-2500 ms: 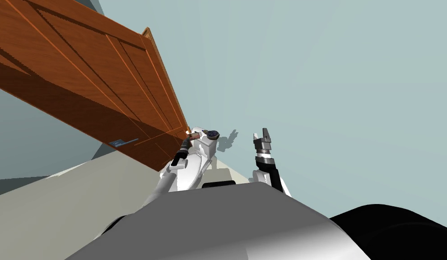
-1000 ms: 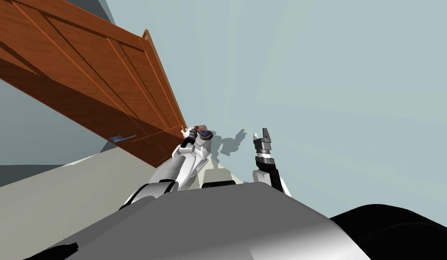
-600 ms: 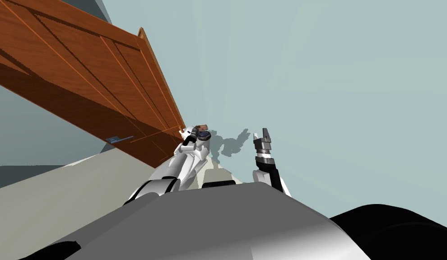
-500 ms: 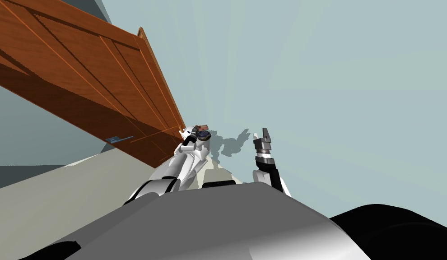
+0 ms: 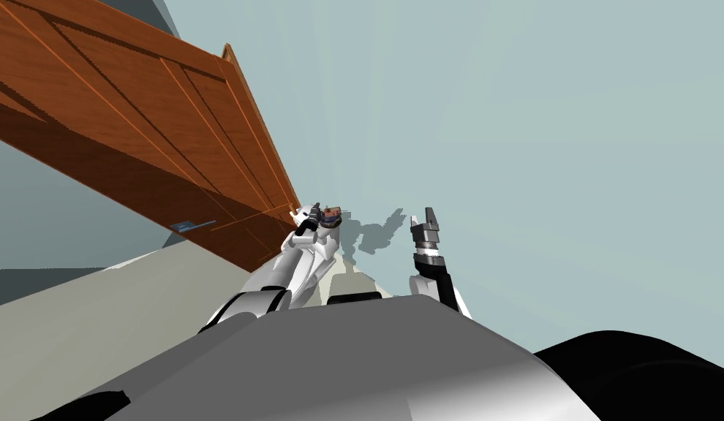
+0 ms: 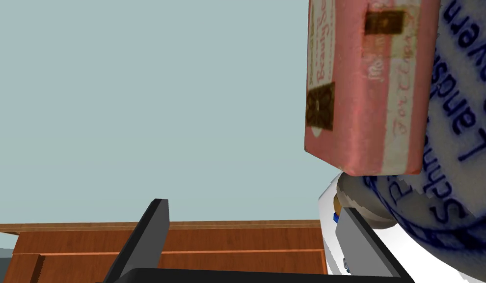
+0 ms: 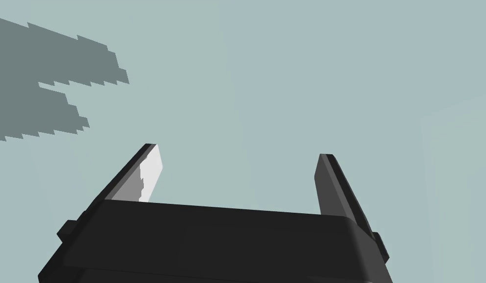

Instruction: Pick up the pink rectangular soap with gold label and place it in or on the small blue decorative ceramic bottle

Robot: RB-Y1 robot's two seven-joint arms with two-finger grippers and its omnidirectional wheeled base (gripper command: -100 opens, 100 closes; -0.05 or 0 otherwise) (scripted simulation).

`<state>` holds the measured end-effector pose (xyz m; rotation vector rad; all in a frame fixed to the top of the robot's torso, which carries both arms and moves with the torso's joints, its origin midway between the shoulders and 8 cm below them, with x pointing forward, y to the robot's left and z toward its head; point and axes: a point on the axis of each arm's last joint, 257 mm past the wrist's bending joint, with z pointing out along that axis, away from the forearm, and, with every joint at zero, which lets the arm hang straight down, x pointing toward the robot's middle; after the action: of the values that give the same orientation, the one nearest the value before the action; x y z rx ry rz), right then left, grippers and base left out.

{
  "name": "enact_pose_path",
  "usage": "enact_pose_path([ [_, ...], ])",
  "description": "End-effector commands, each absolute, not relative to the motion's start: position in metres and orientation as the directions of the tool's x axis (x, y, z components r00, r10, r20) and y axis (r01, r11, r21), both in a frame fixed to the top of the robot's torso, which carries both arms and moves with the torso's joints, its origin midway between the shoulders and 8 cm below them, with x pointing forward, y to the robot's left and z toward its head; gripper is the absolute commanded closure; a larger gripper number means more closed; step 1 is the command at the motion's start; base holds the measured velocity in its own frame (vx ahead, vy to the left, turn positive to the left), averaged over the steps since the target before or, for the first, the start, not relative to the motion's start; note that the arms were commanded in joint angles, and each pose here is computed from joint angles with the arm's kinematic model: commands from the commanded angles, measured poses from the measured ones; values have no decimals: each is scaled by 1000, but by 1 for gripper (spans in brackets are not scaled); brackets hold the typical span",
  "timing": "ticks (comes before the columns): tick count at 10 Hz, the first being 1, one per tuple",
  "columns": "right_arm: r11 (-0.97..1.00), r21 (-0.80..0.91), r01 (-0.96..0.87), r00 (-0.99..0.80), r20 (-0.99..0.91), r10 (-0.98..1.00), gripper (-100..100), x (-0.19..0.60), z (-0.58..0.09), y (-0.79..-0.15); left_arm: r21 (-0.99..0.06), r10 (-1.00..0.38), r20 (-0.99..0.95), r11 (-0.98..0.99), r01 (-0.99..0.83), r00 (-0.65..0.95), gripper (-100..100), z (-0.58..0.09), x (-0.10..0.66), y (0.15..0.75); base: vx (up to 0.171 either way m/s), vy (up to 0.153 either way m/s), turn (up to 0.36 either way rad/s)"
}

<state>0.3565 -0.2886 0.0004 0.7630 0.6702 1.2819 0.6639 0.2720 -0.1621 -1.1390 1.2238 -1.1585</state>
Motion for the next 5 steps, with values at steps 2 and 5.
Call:
enact_pose_path([
  [2,114,808,-579,167,-20,986,0,357,0,-289,-997,-997,-72,72,13,9,-100,-155,658,280,39,-9,-5],
  [5,114,808,-579,167,-20,986,0,356,0,-289,-998,-998,-68,68,3,12,-100,-146,650,288,40,-13,-6],
])
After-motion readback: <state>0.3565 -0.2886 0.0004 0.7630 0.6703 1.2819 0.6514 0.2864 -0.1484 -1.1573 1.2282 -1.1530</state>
